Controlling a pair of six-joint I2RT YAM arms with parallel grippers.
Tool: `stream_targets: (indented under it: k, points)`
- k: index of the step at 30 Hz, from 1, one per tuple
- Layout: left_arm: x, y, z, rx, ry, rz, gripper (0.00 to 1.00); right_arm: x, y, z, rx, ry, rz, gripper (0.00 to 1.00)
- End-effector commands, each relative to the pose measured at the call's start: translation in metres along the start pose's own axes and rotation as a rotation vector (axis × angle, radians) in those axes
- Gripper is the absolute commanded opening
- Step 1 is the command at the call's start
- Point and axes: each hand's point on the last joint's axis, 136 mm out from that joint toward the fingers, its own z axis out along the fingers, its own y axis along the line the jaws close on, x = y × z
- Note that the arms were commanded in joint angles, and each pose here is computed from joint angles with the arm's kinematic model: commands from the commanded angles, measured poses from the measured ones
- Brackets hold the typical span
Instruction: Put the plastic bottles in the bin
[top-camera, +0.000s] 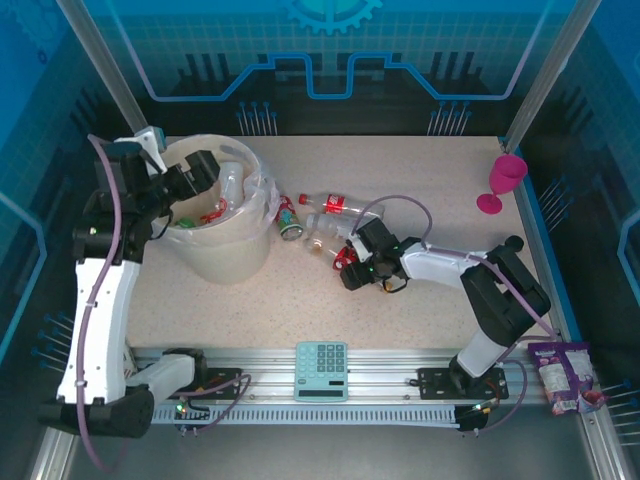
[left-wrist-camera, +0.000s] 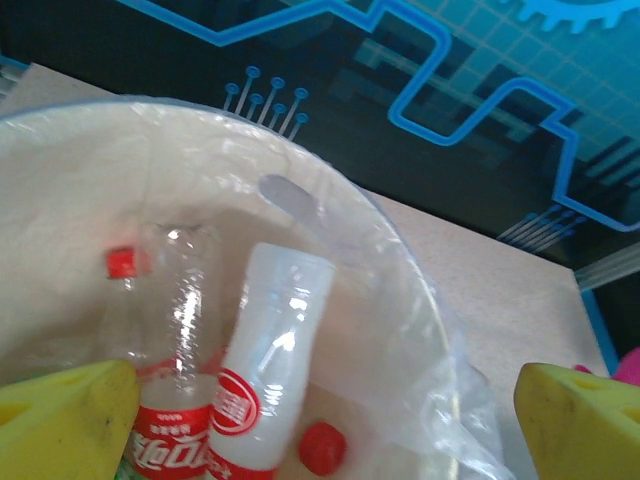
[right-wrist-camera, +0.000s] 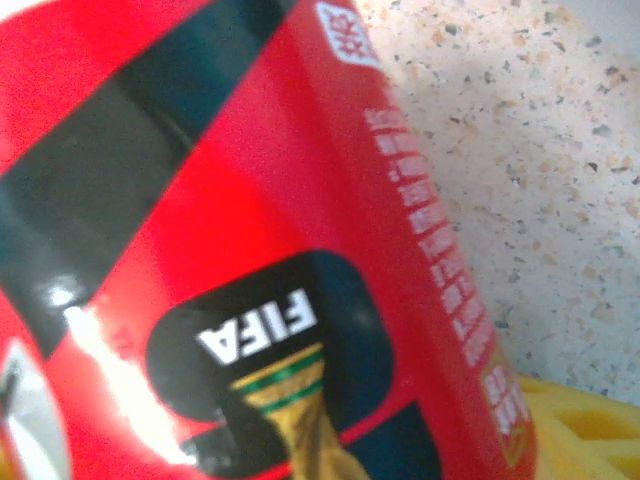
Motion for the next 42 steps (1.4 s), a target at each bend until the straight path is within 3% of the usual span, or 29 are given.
stream_targets:
  k: [1, 12, 25, 33, 42]
  points:
    - [0.011, -0.014, -0.001, 0.072, 0.024, -0.054, 0.96, 0.000, 0.008, -0.008, -0.021, -0.026, -0.006, 0.65]
    - [0.020, -0.056, 0.007, 0.242, 0.048, -0.107, 0.96, -0.018, 0.023, -0.063, -0.095, -0.122, -0.019, 0.59]
    - [0.079, -0.149, 0.039, 0.433, 0.164, -0.058, 0.99, -0.087, 0.032, -0.154, -0.288, -0.532, 0.145, 0.59]
    - [0.133, -0.202, 0.077, 0.554, 0.303, -0.098, 0.99, -0.096, 0.040, -0.174, -0.363, -0.634, 0.182, 0.59]
    - [0.176, -0.215, 0.110, 0.533, 0.371, -0.106, 0.99, -0.096, 0.046, -0.182, -0.408, -0.674, 0.193, 0.59]
